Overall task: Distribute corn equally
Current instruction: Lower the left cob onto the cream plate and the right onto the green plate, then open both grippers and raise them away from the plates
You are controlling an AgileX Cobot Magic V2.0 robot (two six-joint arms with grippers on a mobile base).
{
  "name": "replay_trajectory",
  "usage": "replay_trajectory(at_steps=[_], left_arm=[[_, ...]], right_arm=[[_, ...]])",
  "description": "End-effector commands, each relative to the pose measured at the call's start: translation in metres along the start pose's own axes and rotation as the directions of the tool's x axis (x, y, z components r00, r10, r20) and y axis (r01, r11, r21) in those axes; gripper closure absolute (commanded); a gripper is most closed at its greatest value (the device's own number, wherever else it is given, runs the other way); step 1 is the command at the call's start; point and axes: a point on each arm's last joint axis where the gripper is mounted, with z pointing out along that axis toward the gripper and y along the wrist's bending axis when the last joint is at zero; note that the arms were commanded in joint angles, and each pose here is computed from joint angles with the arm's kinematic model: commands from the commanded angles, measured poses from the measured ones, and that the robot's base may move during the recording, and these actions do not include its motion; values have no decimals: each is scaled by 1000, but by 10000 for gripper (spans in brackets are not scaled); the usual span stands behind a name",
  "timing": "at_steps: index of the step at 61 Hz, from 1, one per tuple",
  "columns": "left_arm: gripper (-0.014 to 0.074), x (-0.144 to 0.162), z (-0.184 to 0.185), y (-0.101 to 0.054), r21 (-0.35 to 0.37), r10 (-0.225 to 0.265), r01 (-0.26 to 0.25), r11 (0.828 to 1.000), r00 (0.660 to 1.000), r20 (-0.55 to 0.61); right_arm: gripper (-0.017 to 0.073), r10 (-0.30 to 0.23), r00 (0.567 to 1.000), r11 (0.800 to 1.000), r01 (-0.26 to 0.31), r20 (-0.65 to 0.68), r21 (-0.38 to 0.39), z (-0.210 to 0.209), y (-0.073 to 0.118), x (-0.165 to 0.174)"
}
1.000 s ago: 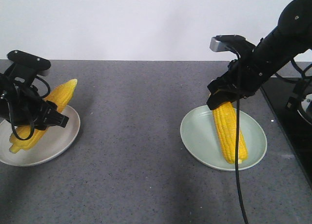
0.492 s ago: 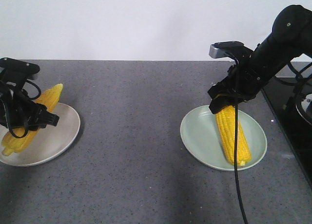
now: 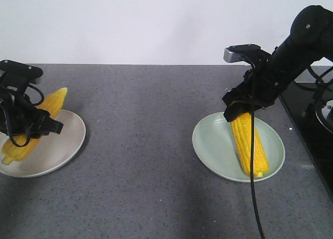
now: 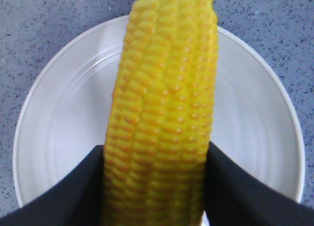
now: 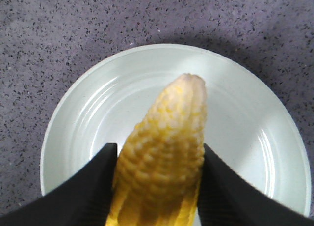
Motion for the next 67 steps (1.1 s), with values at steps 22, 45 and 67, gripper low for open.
replay_trajectory(at_steps=[22, 45, 67], left_arm=[[27, -8, -17, 2, -6, -12, 13, 1000, 997, 70], [9, -5, -17, 2, -10, 14, -14, 1000, 999, 28], [270, -15, -66, 7, -13, -36, 39, 999, 982, 184]], right_arm=[[58, -13, 996, 1000, 11, 91, 23, -26, 8, -5], [85, -5, 990, 999, -2, 141, 51, -35, 9, -8], [454, -82, 900, 994, 44, 429, 96, -121, 46, 2]])
